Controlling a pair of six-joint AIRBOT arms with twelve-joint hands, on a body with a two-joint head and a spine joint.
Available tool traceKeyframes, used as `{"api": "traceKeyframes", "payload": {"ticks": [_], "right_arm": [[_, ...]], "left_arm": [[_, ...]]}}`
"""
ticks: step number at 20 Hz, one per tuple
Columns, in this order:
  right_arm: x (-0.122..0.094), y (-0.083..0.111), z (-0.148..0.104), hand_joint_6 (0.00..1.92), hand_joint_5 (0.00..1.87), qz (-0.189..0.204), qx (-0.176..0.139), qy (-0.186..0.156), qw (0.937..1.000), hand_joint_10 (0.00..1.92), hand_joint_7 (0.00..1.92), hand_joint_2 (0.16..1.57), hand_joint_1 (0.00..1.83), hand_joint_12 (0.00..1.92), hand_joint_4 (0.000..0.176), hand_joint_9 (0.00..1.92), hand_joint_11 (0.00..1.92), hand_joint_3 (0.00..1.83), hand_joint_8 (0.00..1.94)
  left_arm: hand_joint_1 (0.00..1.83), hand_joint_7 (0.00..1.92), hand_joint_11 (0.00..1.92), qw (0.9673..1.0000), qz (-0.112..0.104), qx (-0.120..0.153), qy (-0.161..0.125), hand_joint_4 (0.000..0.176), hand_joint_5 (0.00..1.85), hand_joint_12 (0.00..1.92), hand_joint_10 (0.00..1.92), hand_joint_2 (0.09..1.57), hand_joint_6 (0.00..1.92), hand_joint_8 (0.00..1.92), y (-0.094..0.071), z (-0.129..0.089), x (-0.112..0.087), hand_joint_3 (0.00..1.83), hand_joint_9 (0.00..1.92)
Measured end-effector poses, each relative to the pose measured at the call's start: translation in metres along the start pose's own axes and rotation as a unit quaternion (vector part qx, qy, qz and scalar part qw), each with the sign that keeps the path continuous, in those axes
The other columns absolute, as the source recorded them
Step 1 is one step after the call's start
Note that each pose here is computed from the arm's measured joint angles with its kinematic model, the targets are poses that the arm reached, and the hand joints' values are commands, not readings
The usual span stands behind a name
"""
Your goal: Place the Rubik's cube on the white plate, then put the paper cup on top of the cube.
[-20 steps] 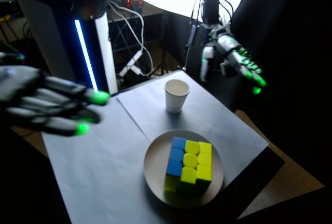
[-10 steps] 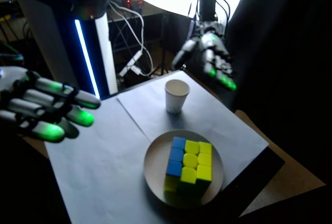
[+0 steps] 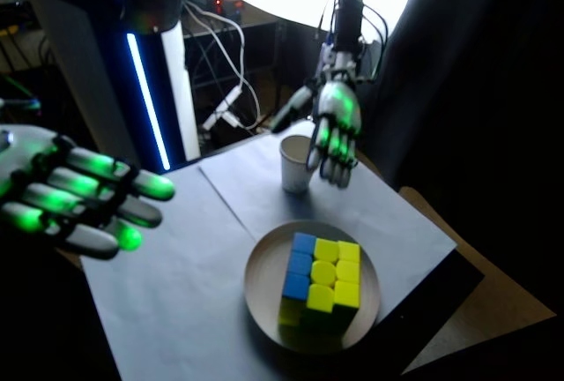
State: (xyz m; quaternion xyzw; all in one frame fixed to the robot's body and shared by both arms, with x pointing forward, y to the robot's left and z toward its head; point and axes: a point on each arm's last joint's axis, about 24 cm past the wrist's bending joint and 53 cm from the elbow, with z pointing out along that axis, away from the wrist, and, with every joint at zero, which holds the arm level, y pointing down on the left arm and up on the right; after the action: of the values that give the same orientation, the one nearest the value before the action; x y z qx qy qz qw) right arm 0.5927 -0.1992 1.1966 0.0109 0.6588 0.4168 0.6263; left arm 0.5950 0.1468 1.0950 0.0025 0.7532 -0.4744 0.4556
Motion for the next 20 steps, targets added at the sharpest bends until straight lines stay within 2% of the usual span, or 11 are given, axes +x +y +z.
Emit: {"api": "traceKeyframes", "payload": {"ticks": [1, 2, 3, 5, 7, 8, 9, 10, 12, 14, 20], "right_arm": [[0.001, 0.000, 0.000, 0.01, 0.13, -0.001, -0.001, 0.001, 1.0000, 1.01, 0.24, 1.13, 0.87, 1.60, 0.000, 0.05, 0.00, 0.00, 0.01], [0.002, -0.001, 0.001, 0.01, 0.14, 0.000, 0.001, 0.002, 1.0000, 1.02, 0.24, 1.14, 0.94, 1.56, 0.000, 0.00, 0.00, 0.00, 0.01], [0.003, -0.001, 0.001, 0.01, 0.14, 0.000, 0.001, 0.004, 1.0000, 1.03, 0.25, 1.13, 0.94, 1.55, 0.000, 0.00, 0.00, 0.00, 0.01], [0.004, -0.002, 0.001, 0.01, 0.14, 0.001, 0.002, 0.005, 1.0000, 0.96, 0.26, 1.13, 0.88, 1.50, 0.000, 0.05, 0.00, 0.00, 0.01], [0.004, -0.002, 0.001, 0.01, 0.14, 0.001, 0.002, 0.006, 1.0000, 0.91, 0.24, 1.14, 0.91, 1.47, 0.000, 0.06, 0.00, 0.00, 0.00], [0.004, -0.002, 0.001, 0.01, 0.14, 0.001, 0.003, 0.006, 1.0000, 1.01, 0.24, 1.15, 0.92, 1.49, 0.000, 0.00, 0.00, 0.00, 0.00], [0.004, -0.003, 0.001, 0.00, 0.14, 0.001, 0.003, 0.005, 1.0000, 1.02, 0.24, 1.15, 0.90, 1.49, 0.000, 0.00, 0.00, 0.00, 0.00], [0.004, -0.002, 0.001, 0.00, 0.13, 0.001, 0.003, 0.005, 1.0000, 1.05, 0.25, 1.15, 0.88, 1.55, 0.000, 0.00, 0.00, 0.00, 0.00], [0.006, -0.002, 0.001, 0.01, 0.14, 0.003, 0.002, 0.006, 1.0000, 1.09, 0.25, 1.15, 0.87, 1.62, 0.000, 0.00, 0.00, 0.00, 0.00], [0.008, -0.003, 0.001, 0.01, 0.15, 0.004, 0.003, 0.008, 1.0000, 1.05, 0.24, 1.16, 0.86, 1.65, 0.000, 0.00, 0.00, 0.00, 0.01], [0.009, -0.004, 0.001, 0.02, 0.17, 0.005, 0.005, 0.009, 0.9999, 1.09, 0.26, 1.15, 0.88, 1.65, 0.000, 0.00, 0.00, 0.00, 0.02]], "left_arm": [[0.91, 0.01, 0.08, 1.0000, 0.002, -0.002, 0.003, 0.068, 0.03, 0.04, 0.01, 1.08, 0.01, 0.00, 0.001, 0.000, 0.001, 0.01, 0.02], [0.92, 0.11, 0.00, 1.0000, 0.004, -0.006, 0.006, 0.036, 0.12, 0.87, 0.04, 1.14, 0.01, 0.02, 0.004, 0.000, 0.002, 0.00, 0.13], [0.94, 0.15, 0.00, 0.9999, 0.005, -0.010, 0.007, 0.035, 0.15, 0.96, 0.06, 1.16, 0.01, 0.02, 0.006, 0.000, 0.002, 0.00, 0.16], [1.02, 0.36, 0.00, 0.9999, -0.001, -0.010, 0.004, 0.018, 0.30, 1.37, 0.66, 1.17, 0.01, 0.05, 0.006, 0.002, 0.003, 0.00, 0.15], [1.14, 0.16, 0.00, 1.0000, 0.001, -0.005, 0.001, 0.006, 0.40, 1.68, 1.31, 1.17, 0.06, 0.90, 0.005, 0.002, 0.001, 0.00, 0.09], [1.17, 0.11, 0.00, 1.0000, -0.001, -0.005, -0.002, 0.006, 0.42, 1.74, 1.43, 1.17, 0.08, 1.06, 0.004, 0.002, 0.000, 0.00, 0.09], [1.15, 0.11, 0.00, 1.0000, -0.002, -0.002, -0.004, 0.030, 0.44, 1.73, 1.47, 1.17, 0.11, 1.13, 0.003, 0.002, -0.001, 0.00, 0.09], [1.13, 0.12, 0.00, 1.0000, -0.003, 0.001, -0.005, 0.017, 0.40, 1.70, 1.37, 1.18, 0.12, 1.08, 0.002, 0.002, -0.002, 0.00, 0.11], [1.01, 0.12, 0.00, 1.0000, -0.002, 0.005, -0.008, 0.037, 0.31, 1.65, 1.30, 1.23, 0.18, 0.98, 0.000, 0.002, -0.003, 0.00, 0.06], [0.99, 0.08, 0.00, 0.9999, 0.001, 0.006, -0.014, 0.052, 0.12, 1.62, 1.33, 1.22, 0.65, 1.10, -0.003, 0.000, -0.006, 0.00, 0.03], [1.03, 0.17, 0.00, 0.9981, 0.020, 0.031, -0.049, 0.013, 0.20, 1.67, 1.29, 1.22, 0.53, 0.97, -0.021, -0.010, -0.031, 0.00, 0.12]]}}
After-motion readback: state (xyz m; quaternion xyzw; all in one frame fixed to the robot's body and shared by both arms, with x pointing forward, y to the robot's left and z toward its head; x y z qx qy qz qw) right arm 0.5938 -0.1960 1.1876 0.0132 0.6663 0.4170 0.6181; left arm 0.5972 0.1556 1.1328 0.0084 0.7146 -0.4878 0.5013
